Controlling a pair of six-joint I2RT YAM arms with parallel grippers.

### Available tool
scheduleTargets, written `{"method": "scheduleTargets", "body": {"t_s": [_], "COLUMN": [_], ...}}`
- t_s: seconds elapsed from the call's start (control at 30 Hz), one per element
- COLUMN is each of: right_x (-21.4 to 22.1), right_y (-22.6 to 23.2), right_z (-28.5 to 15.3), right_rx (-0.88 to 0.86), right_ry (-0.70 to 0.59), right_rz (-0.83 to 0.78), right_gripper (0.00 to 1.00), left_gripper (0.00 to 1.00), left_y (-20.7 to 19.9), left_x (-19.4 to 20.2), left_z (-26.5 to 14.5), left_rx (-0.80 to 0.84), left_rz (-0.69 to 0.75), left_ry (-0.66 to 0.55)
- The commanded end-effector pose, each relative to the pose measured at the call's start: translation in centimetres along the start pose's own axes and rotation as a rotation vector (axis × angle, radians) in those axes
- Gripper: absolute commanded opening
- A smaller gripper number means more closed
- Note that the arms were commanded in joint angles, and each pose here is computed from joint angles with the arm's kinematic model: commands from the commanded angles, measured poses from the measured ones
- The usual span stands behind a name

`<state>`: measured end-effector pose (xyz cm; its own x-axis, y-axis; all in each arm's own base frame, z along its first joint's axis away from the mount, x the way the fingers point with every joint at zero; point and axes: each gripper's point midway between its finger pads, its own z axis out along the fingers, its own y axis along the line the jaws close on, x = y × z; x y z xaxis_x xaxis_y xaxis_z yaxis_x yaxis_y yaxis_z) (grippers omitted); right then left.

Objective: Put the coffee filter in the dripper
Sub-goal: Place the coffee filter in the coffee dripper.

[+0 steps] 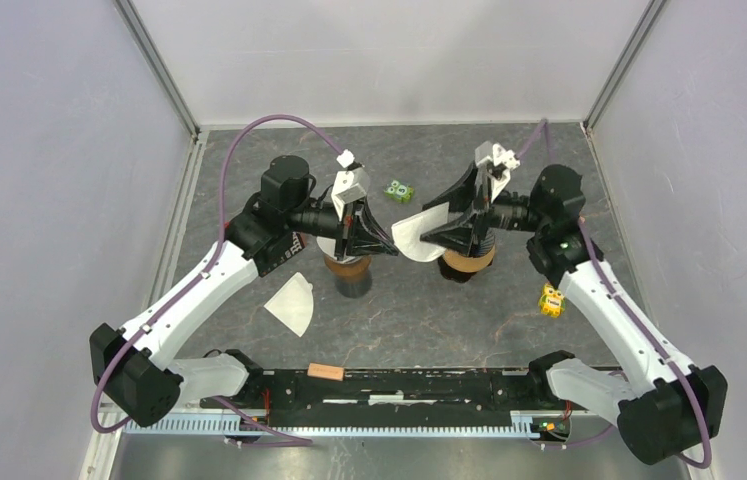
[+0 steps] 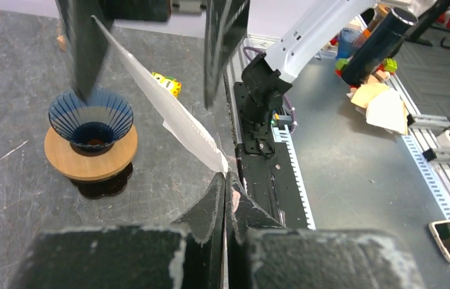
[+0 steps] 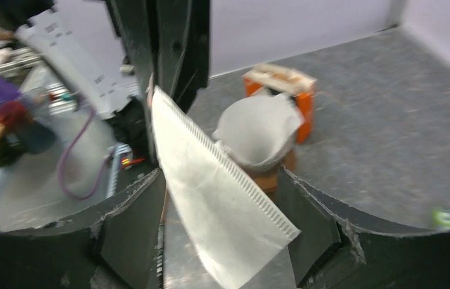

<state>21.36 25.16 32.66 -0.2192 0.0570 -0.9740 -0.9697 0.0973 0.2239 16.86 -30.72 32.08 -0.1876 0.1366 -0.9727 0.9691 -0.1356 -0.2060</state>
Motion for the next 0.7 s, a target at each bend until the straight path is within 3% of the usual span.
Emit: {"method": "scheduleTargets", "body": {"t_s": [0.0,0.13,0.3,0.67], "right_x": [-3.1,-4.7,-1.6,2.0], "right_y": [-3.0,-4.4,-2.3,-0.8], "right_z": [-2.0,-4.1,-2.7,-1.0], "right_rx": [0.245,0.411,0.267,0.136], "right_ry": [0.088,0.159,0.225,0.268], "right_rz": [-0.257,-0.397,-0.373,-0.349], "right_gripper": [0.75,0.77,0.74,0.73], "left_gripper": [0.02,0.02,0.02,0.02], "left_y": [1.2,2.5,3.9,2.1], "left_x": [-0.5,-0.3,-0.9,0.0], "left_z": [-0.2,-0.3,0.5,2.3], "left_rx": [-0.107,-0.189,-0.208,-0.045], "left_rz": [-0.06,-0.103,-0.167,-0.091], "left_ry": [-0.007,-0.016,-0.063,-0.024]}}
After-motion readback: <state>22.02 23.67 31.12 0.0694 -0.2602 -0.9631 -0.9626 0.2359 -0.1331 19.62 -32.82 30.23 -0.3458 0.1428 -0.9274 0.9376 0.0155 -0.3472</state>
